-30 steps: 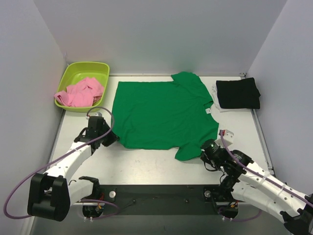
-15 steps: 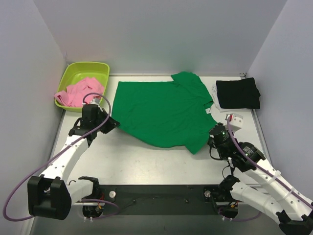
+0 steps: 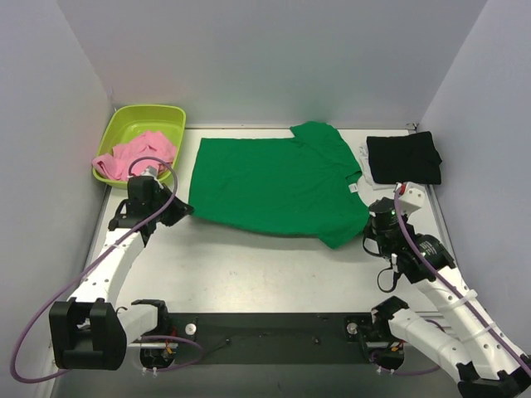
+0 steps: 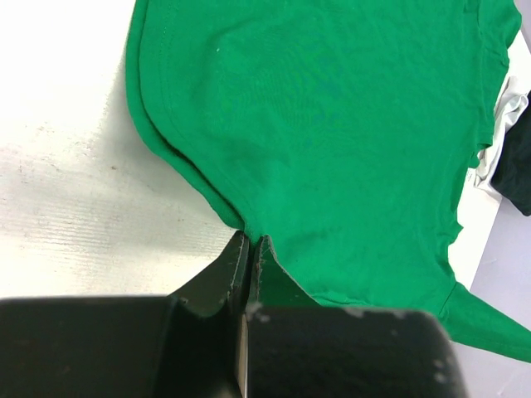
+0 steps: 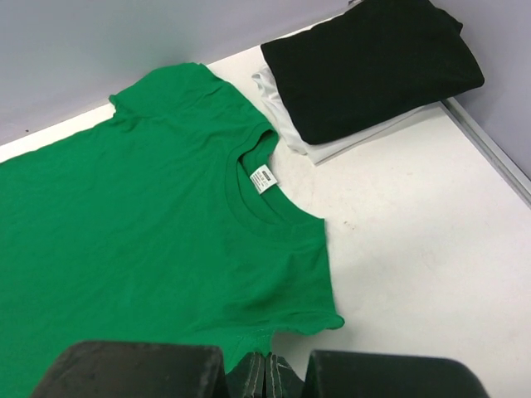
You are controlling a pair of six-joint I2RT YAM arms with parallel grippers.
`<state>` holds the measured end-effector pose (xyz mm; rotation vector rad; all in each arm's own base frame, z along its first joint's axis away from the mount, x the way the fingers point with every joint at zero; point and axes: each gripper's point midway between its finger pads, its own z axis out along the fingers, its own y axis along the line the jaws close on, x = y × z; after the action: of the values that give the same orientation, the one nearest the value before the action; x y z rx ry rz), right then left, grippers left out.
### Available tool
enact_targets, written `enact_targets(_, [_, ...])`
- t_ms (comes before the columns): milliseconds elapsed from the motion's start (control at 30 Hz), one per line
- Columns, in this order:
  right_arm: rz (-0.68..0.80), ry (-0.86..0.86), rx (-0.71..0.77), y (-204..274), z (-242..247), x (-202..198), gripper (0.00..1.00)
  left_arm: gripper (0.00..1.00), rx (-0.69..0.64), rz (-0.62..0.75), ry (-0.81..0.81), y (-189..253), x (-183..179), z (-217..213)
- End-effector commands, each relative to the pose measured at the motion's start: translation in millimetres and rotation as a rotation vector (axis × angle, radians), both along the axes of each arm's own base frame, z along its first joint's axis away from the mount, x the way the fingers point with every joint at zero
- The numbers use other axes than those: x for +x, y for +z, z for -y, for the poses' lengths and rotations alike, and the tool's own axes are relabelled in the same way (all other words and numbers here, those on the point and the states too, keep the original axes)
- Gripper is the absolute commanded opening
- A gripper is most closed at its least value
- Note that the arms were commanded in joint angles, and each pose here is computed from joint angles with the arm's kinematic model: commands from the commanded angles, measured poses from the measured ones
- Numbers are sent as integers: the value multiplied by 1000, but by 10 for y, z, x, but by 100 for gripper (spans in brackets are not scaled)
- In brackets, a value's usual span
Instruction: Fold and stack the t-shirts
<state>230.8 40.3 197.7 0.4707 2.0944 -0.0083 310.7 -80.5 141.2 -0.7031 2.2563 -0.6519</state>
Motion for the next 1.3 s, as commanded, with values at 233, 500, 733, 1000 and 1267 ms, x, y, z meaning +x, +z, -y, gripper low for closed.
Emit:
enact_targets(233, [34, -34, 21, 156, 126, 115, 0, 0, -7, 50, -7, 143, 155, -30])
enact_targets(500, [17, -43, 62, 151, 176, 218, 0, 0, -11, 39, 11, 91, 255, -43])
enact_targets(733, [2, -37, 116, 129, 124, 459, 0, 0, -16, 43, 29, 118, 393, -53])
enact_targets(1000, [-6, -1, 145, 181, -11, 820, 0, 0, -15, 28, 51, 75, 590, -72])
enact_targets(1267, [-32, 29, 153, 204, -123, 1230, 0, 0, -17, -20, 74, -141, 763, -86])
